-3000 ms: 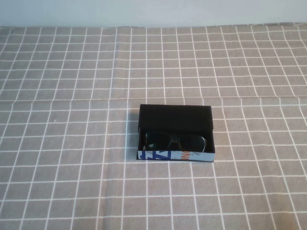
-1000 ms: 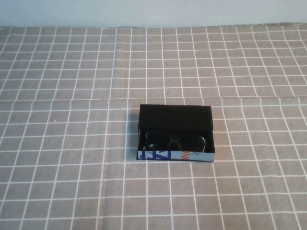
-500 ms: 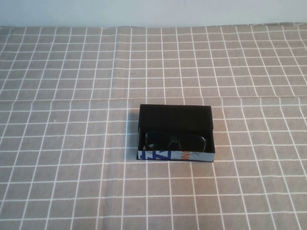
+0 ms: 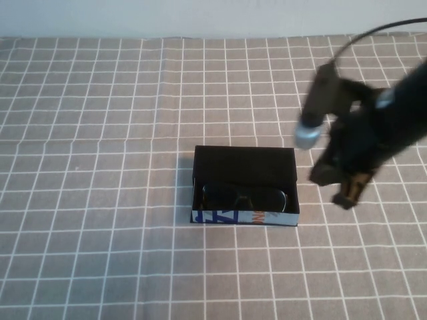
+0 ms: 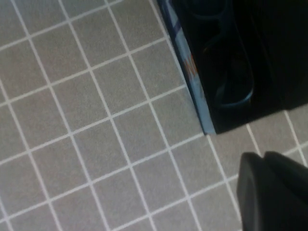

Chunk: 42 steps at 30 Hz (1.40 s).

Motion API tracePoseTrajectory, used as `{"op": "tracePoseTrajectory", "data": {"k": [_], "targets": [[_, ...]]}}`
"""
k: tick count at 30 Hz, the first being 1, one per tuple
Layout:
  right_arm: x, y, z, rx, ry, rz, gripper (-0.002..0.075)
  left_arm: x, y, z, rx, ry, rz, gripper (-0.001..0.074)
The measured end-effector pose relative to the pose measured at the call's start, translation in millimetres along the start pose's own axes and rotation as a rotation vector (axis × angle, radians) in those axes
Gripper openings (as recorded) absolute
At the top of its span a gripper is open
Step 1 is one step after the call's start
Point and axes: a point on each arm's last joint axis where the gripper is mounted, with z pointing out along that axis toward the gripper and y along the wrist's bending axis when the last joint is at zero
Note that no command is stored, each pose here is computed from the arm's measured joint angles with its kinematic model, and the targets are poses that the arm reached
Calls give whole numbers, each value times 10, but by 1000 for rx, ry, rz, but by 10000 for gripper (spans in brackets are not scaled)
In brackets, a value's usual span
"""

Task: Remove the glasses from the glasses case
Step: Pick up the glasses from the glasses case

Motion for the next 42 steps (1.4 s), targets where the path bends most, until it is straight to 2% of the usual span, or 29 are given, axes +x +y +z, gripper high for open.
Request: {"op": "tracePoseTrajectory", "data": {"k": [2,5,10,12,30,38,42], "targets": [[-140,-59,234,-30,38,-60,5,0,0,0,0,0,0,-5],[-336,-96,531,-77,70,-136,75,0,0,0,0,0,0,-5],[-572,-114,912,-116,104,-224,312,0,0,0,0,0,0,-5],[-615,-124,1015,-117,115,-243,354,0,0,0,0,0,0,-4],[-654,-229,1465,-72,106,-256,324,0,0,0,0,0,0,-5],[-616,-238,1590,-88,122,-248,323,0,0,0,0,0,0,-5],[-599,-239,1662,-95,127,-242,300,0,0,0,0,0,0,-5]]}}
